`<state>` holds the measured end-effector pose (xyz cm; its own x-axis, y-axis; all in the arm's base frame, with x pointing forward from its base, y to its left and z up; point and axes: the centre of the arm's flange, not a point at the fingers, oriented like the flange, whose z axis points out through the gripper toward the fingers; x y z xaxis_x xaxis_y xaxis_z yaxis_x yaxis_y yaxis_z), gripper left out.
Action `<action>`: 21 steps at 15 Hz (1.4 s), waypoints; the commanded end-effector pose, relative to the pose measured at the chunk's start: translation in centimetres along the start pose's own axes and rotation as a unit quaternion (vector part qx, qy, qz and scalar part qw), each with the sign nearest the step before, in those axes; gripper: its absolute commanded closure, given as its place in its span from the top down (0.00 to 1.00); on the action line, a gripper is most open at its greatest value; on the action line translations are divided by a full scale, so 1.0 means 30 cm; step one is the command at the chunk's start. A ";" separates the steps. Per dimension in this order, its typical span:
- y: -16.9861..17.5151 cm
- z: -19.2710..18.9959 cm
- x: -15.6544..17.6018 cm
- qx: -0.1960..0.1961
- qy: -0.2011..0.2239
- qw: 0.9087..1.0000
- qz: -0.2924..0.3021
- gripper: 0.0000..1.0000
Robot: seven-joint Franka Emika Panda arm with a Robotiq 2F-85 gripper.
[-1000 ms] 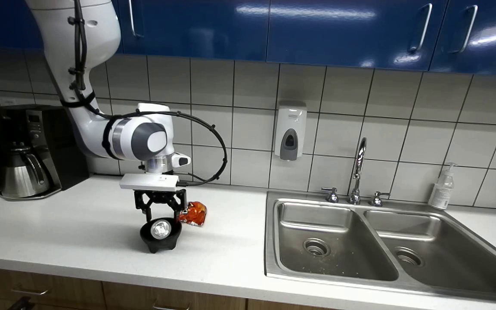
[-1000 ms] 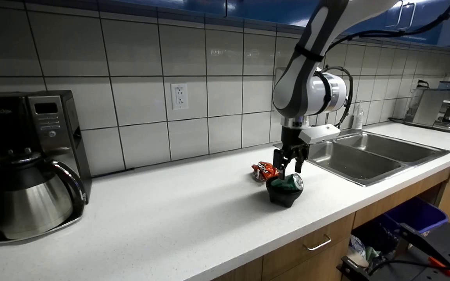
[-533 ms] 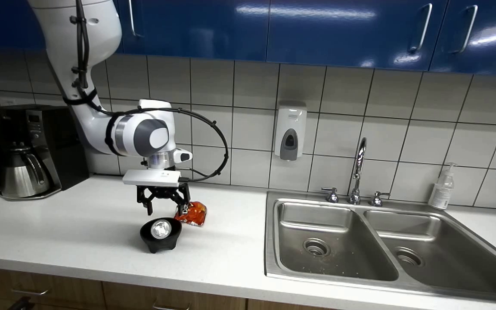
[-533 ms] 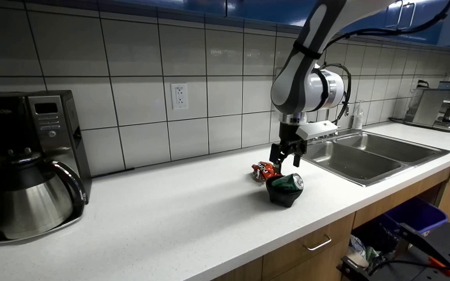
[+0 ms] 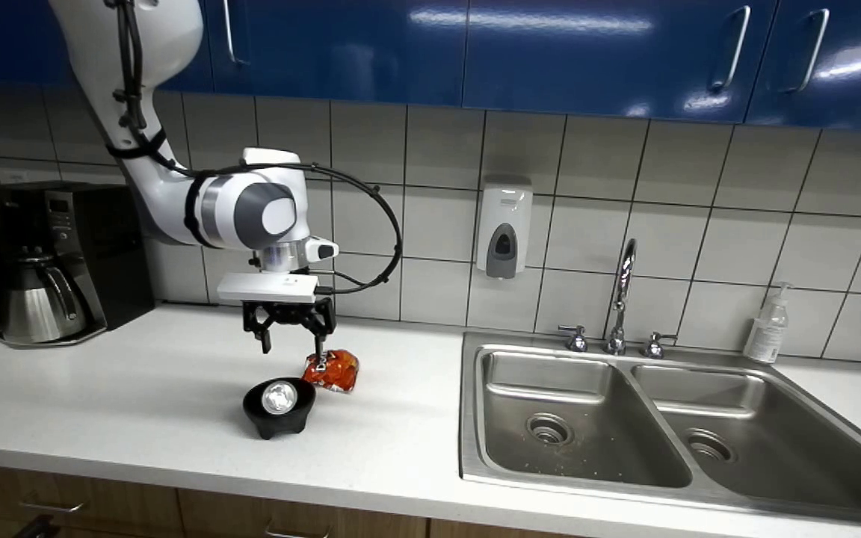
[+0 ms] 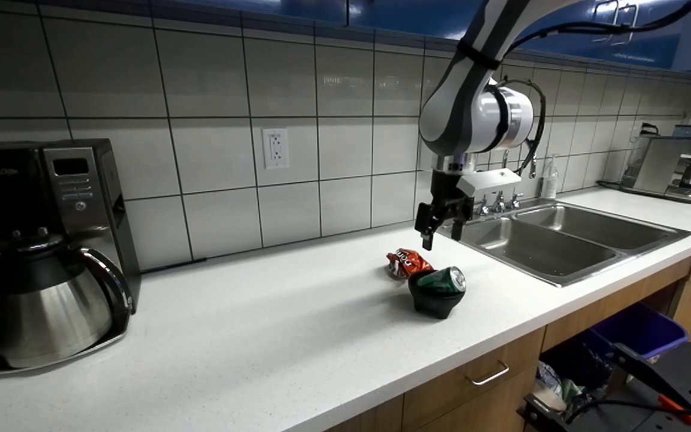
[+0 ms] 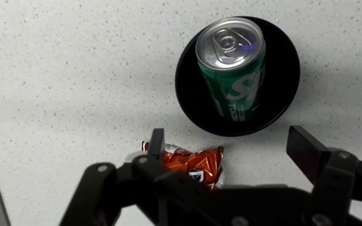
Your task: Put the can in the bowl
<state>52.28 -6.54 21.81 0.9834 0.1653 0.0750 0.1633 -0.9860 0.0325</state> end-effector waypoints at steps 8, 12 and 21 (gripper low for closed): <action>0.009 -0.230 -0.154 0.015 -0.026 0.999 -0.010 1.00; 0.014 -0.298 -0.230 0.014 -0.029 0.999 -0.009 1.00; 0.002 -0.422 -0.432 0.010 -0.012 1.000 -0.022 1.00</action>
<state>42.04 -8.66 31.35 0.9844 0.1723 0.0371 0.1721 -0.9851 0.0070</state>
